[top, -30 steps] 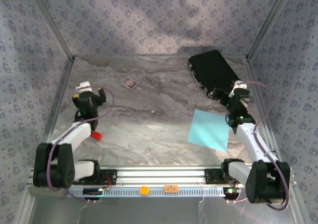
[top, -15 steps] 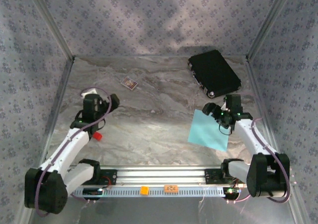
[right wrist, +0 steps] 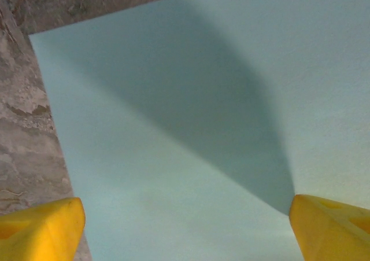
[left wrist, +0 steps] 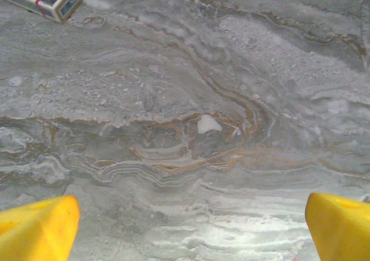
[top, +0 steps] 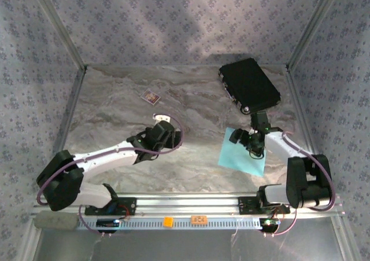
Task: Fold a paper plane with a square sheet of paper (pick it up from the middle)
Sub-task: Move the square sheet of paper to the center of the table.
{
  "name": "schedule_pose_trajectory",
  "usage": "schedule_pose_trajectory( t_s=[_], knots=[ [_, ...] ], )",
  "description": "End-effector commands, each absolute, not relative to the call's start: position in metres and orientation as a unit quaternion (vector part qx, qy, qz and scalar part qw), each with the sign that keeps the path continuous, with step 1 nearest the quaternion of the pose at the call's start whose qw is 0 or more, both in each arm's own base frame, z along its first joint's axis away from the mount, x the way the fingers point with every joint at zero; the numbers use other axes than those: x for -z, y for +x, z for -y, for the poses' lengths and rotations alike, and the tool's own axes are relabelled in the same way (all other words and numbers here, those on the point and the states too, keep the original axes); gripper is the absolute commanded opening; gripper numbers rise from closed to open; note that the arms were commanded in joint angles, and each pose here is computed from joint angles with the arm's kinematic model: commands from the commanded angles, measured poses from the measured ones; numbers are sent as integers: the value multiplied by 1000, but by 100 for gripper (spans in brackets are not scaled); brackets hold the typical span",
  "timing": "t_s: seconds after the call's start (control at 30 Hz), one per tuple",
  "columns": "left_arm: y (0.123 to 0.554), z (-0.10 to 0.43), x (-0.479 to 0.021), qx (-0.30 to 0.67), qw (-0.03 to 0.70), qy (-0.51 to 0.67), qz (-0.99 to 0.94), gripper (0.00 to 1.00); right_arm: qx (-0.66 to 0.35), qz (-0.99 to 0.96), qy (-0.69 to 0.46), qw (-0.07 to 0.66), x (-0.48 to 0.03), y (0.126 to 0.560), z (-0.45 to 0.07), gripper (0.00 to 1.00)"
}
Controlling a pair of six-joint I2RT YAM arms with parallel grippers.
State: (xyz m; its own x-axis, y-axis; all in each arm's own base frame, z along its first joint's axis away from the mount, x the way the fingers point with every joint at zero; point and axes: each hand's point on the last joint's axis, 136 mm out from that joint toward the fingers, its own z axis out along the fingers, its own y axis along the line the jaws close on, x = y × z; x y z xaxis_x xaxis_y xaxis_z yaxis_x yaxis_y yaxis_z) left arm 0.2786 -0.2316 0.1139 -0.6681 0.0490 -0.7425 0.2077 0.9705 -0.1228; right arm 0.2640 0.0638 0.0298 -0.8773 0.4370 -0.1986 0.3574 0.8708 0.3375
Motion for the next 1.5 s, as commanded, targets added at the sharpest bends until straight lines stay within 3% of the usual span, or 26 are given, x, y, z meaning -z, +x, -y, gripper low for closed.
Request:
schedule_pose_trajectory(
  t_s=[0.0,0.27,0.57,0.7,0.87,1.47],
  knots=[
    [288,225,-130,84,430,49,-898,100,-157,-960,191,132,-30,269,-78,94],
    [280,198,-135,69,439,25,-896,100,-204,-956,168,126,-26,275,-125,93],
    [287,185,-135,99,412,-11,-905,100,-255,-951,123,124,-46,287,-212,93],
    [285,189,-131,91,389,-8,-917,100,-217,-954,114,173,-68,303,-186,93],
    [287,195,-129,107,386,-12,-916,100,-226,-954,112,159,-64,308,-164,91],
    [288,167,-138,119,393,-75,-908,100,-238,-961,104,92,-20,278,-197,91]
  ],
)
